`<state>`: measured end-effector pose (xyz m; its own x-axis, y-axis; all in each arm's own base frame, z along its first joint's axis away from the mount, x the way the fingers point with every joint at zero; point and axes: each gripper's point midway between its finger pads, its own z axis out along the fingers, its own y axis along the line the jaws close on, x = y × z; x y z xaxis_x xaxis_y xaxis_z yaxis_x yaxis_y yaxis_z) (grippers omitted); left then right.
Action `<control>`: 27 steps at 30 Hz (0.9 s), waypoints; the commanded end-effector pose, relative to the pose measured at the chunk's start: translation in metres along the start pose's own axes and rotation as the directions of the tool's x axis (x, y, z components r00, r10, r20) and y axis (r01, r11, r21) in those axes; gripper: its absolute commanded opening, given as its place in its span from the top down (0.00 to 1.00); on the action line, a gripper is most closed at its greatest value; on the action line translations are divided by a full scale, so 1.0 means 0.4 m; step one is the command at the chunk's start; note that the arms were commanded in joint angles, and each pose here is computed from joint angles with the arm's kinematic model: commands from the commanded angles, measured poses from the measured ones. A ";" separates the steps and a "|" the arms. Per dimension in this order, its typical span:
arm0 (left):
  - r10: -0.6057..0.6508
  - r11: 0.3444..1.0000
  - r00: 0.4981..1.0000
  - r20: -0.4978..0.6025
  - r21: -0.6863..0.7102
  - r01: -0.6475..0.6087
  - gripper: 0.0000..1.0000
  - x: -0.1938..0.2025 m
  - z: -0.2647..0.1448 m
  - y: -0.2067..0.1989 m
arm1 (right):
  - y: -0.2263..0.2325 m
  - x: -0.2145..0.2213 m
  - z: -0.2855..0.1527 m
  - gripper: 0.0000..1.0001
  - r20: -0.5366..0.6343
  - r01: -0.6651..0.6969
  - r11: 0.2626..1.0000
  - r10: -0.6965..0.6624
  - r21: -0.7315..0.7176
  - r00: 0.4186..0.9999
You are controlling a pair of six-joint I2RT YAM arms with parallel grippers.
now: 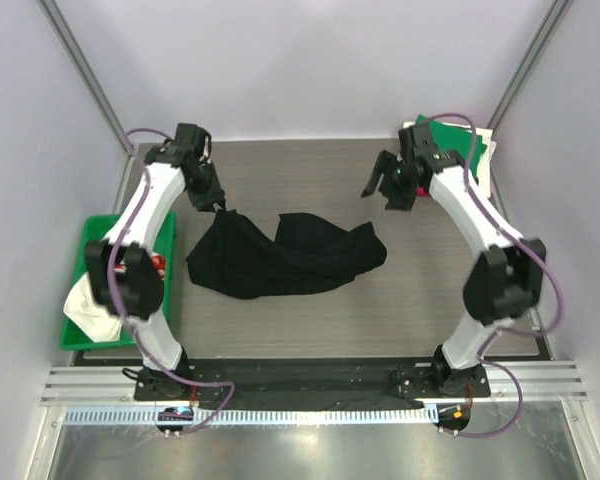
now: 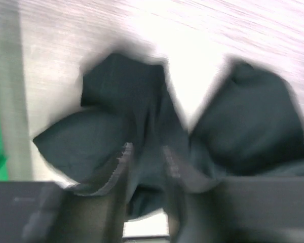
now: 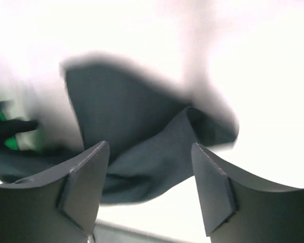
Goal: Fold and stack the t-shirts
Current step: Flatten the tshirt out
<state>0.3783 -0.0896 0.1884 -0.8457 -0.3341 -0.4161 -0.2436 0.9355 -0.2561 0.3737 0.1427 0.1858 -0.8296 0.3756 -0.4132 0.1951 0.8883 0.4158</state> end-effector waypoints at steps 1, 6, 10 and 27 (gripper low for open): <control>0.015 0.998 0.992 -0.125 -0.054 -0.022 0.64 0.001 0.094 0.029 | 0.033 -0.096 0.005 0.25 0.022 0.055 0.998 -0.054 -0.018 0.998; 0.017 0.994 0.986 -0.167 -0.108 -0.036 0.33 0.053 0.160 0.076 | 0.004 -0.018 -0.004 0.24 0.018 0.072 0.997 -0.072 -0.013 0.997; 0.022 0.992 0.986 -0.168 -0.121 -0.042 0.30 0.098 0.175 0.106 | -0.030 0.115 0.006 0.30 -0.012 0.065 0.996 -0.066 -0.054 0.998; 0.057 0.987 0.998 -0.031 -0.147 -0.061 0.31 0.103 0.130 0.150 | -0.095 0.337 0.194 0.43 -0.117 -0.041 0.988 0.024 -0.148 0.993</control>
<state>0.3458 -0.0558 0.0954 -0.8996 -0.2861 -0.3301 -0.2722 0.9581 -0.0886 0.2702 0.1646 0.0434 -0.9081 0.3330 -0.2538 0.1875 0.8654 0.4646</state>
